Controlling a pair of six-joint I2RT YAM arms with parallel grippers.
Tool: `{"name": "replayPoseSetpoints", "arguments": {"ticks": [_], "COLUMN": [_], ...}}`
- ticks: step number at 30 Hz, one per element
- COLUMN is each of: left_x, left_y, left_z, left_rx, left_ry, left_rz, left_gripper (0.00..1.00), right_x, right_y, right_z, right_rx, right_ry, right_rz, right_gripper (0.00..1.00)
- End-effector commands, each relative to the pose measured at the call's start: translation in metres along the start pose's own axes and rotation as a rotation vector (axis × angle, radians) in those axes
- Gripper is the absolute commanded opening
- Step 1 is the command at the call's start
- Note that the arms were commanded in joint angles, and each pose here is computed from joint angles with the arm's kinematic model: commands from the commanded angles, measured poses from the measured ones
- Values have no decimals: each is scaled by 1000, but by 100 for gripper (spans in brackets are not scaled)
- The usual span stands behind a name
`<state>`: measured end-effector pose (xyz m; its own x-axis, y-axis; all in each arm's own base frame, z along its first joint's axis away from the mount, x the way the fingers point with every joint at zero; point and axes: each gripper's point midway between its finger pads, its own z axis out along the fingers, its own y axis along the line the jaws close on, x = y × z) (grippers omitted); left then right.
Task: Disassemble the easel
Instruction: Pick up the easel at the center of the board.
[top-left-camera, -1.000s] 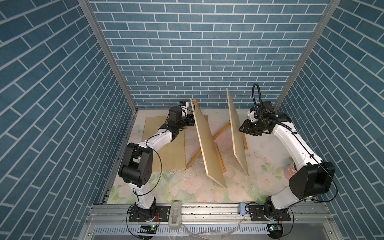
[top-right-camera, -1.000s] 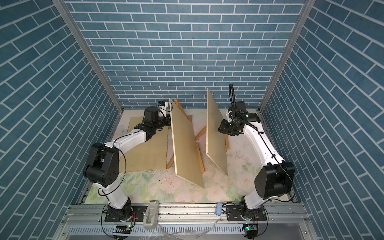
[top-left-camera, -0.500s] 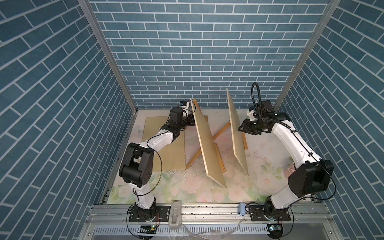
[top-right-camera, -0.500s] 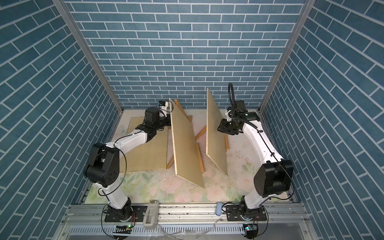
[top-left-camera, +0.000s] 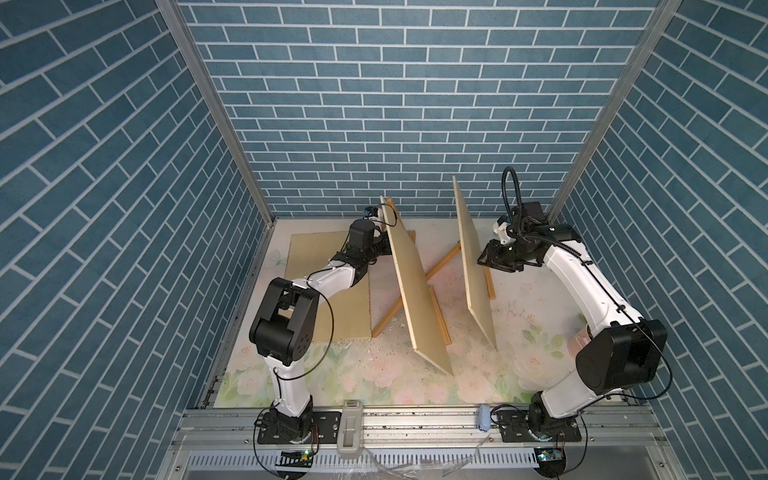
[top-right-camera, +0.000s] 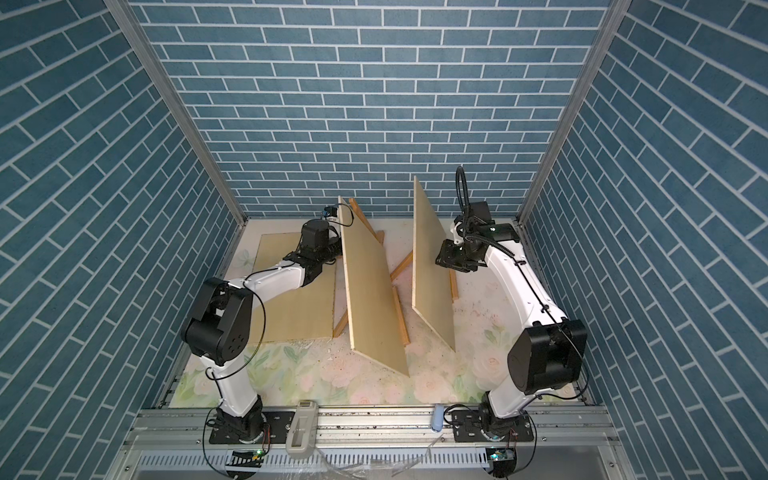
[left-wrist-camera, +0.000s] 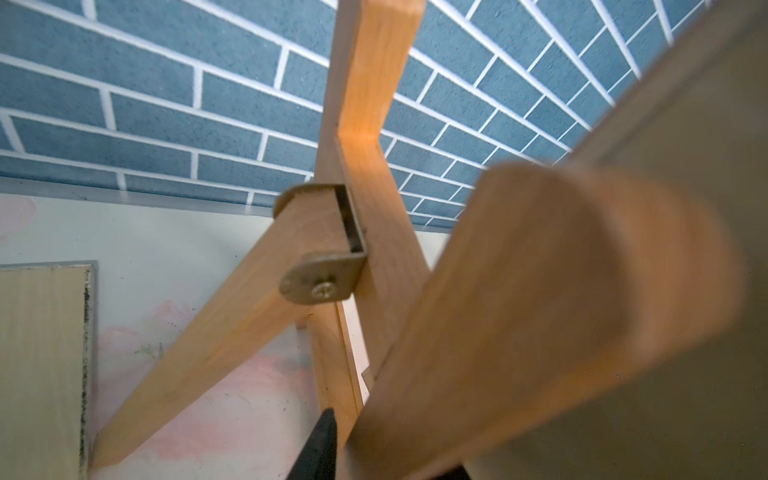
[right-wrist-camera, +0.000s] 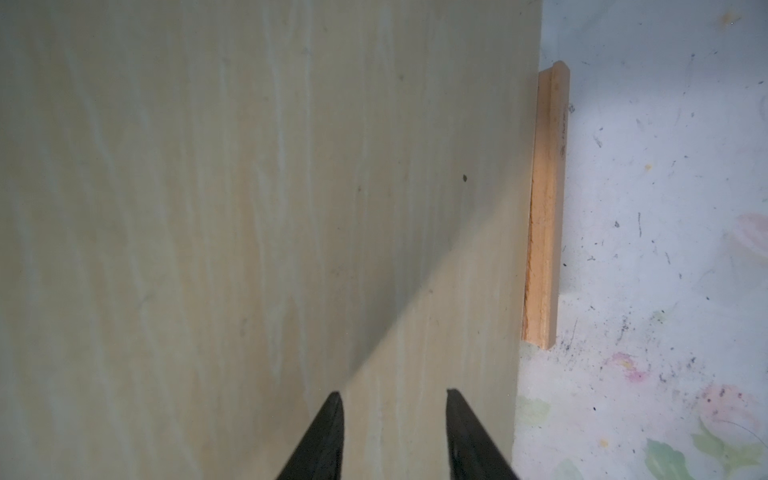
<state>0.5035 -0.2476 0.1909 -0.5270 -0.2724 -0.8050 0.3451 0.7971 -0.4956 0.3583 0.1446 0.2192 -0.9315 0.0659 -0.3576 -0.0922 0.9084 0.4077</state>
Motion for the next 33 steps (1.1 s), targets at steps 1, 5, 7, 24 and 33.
{"name": "replayPoseSetpoints", "arguments": {"ticks": [1,5,7,24,33], "left_x": [-12,-12,-12,-46,-68], "left_y": [0,4,4,10,35], "left_z": [0,1,1,-49,-87], "left_rx": [-13,-26,-27,-226,-387], "left_ry": [-63,-75,-81,-69,-69], "left_rz": [3,2,0,202,267], "left_gripper": [27,20,11,0,0], "right_x": [2,2,3,6,6], "right_y": [5,5,5,5,7], "right_z": [-12,-13,-13,-16,-14], "right_rx": [1,-1,-1,-3,-24], "right_ry": [-3,-2,1,-18,-29], "right_rz": [-38,-39,-43,-82,-89], "right_gripper": [42,42,42,42,42]}}
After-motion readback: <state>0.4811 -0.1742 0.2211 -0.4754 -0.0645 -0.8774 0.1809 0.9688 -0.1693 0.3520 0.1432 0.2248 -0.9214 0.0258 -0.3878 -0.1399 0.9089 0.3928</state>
